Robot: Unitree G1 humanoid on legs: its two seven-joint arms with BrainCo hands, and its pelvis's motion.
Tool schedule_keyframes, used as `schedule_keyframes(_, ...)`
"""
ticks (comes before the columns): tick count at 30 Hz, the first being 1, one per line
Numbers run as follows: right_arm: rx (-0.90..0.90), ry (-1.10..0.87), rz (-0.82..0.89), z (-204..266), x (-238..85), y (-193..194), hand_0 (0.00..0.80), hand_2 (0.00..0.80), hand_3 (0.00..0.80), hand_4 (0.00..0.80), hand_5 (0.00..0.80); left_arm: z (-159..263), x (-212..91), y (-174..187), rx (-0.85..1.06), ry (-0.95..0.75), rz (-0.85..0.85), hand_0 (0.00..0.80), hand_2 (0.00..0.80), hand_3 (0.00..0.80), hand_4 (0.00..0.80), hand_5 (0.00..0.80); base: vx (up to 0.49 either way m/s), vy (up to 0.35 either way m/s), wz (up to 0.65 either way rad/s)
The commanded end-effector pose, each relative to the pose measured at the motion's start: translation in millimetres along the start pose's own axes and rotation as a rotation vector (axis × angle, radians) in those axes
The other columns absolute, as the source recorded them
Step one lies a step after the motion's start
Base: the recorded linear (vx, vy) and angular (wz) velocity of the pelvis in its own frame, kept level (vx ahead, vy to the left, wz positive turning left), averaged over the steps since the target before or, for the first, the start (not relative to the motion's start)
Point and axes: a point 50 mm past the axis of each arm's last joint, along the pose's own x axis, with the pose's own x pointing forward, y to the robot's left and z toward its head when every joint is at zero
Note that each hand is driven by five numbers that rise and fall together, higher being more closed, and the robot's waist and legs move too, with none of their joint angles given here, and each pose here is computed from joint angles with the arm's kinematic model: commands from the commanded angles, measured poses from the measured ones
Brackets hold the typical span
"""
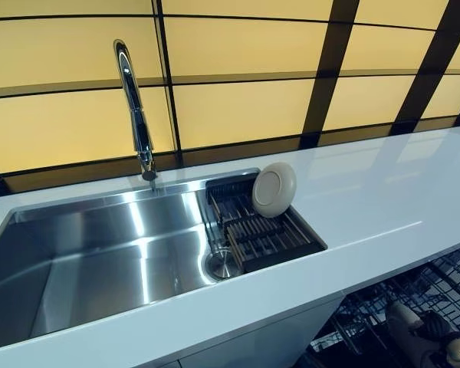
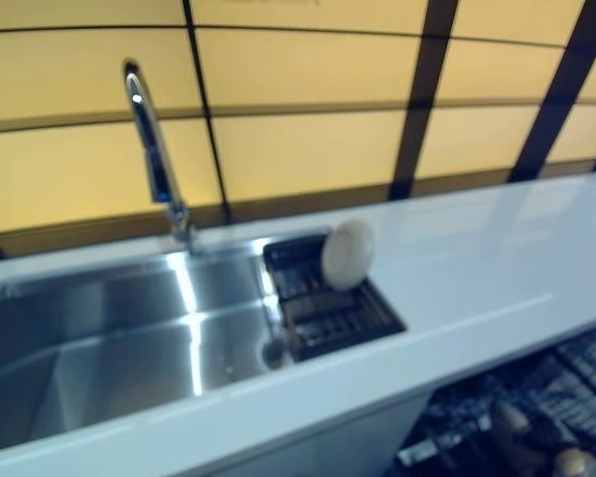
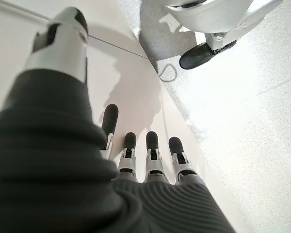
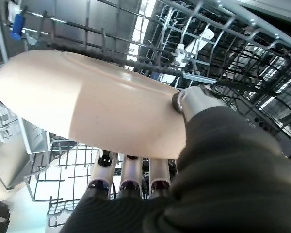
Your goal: Take plates into dishwasher
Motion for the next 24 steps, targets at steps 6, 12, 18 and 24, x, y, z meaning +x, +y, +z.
schedule_keyframes(6, 0.023, -0.104, -0.033, 37.4, 10.7, -13.3, 0.800, 0.800, 0.800, 0.800, 0.800, 39.9, 6.3, 30.4, 0.039, -0.100, 0.073, 0.000, 0.000, 0.000, 0.000, 0.000, -0.003, -0.005, 0.00)
schedule_keyframes(12, 0.029, -0.125, -0.032, 44.0, 12.4, -12.6, 0.800, 0.800, 0.800, 0.800, 0.800, 45.9, 7.2, 30.7, 0.043, -0.110, 0.075, 0.000, 0.000, 0.000, 0.000, 0.000, 0.000, 0.000, 0.00)
schedule_keyframes(18, 0.038, -0.152, -0.034, 53.6, 13.4, -14.5, 0.800, 0.800, 0.800, 0.800, 0.800, 53.1, 7.7, 31.0, 0.047, -0.131, 0.075, 0.000, 0.000, 0.000, 0.000, 0.000, -0.012, -0.005, 0.00)
schedule_keyframes(24, 0.032, -0.181, -0.024, 66.0, 14.9, -13.5, 0.800, 0.800, 0.800, 0.800, 0.800, 60.6, 8.7, 31.2, 0.054, -0.148, 0.075, 0.000, 0.000, 0.000, 0.000, 0.000, -0.011, -0.008, -0.01)
